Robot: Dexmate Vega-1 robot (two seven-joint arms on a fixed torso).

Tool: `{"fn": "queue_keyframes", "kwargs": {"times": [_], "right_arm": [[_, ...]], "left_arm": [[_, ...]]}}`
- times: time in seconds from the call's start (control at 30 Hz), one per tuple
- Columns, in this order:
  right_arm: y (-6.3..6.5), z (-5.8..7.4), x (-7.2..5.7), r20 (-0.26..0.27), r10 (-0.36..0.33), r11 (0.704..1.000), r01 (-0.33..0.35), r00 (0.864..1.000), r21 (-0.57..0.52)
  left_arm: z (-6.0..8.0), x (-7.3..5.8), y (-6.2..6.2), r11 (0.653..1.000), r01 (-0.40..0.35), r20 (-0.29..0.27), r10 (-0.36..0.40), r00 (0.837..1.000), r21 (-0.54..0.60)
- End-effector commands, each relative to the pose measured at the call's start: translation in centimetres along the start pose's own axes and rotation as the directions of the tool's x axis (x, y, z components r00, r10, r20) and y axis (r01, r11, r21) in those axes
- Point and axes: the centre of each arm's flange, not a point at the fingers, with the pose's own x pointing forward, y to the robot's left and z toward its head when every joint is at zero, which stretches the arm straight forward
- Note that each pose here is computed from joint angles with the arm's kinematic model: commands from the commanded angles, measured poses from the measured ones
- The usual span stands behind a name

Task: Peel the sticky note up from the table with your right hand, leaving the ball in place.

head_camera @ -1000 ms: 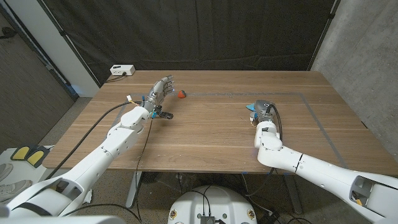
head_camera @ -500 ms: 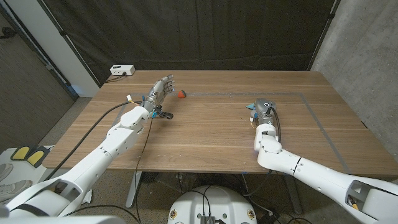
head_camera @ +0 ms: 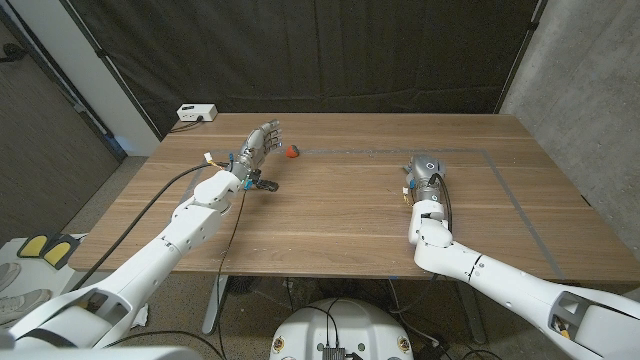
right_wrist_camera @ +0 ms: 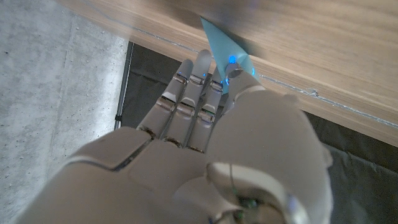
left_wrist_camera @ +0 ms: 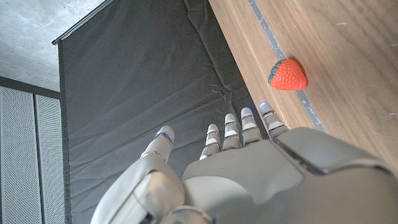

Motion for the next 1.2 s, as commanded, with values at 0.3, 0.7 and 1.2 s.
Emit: {"fn": "queue_keyframes", "kwargs": {"times": [0.3, 0.7, 1.2], "right_arm": [[-2.2, 1.7, 1.9, 0.134, -0.214, 0.974, 0.221, 0.968, -0.040], [-3.8, 5.2, 2.8, 0.305, -0.257, 0.956, 0.288, 0.917, -0.060], [-7.1, 6.1, 1.6, 0.300, -0.415, 0.908, 0.410, 0.859, 0.081]], "left_arm": [[0.1, -1.0, 0.0, 1.000, -0.013, 0.006, 0.013, 1.000, -0.003], [0.0, -1.7, 0.1, 1.000, -0.023, 0.009, 0.024, 1.000, -0.011], [0.1, -1.9, 0.1, 1.000, -0.015, 0.020, 0.015, 1.000, -0.011]]}}
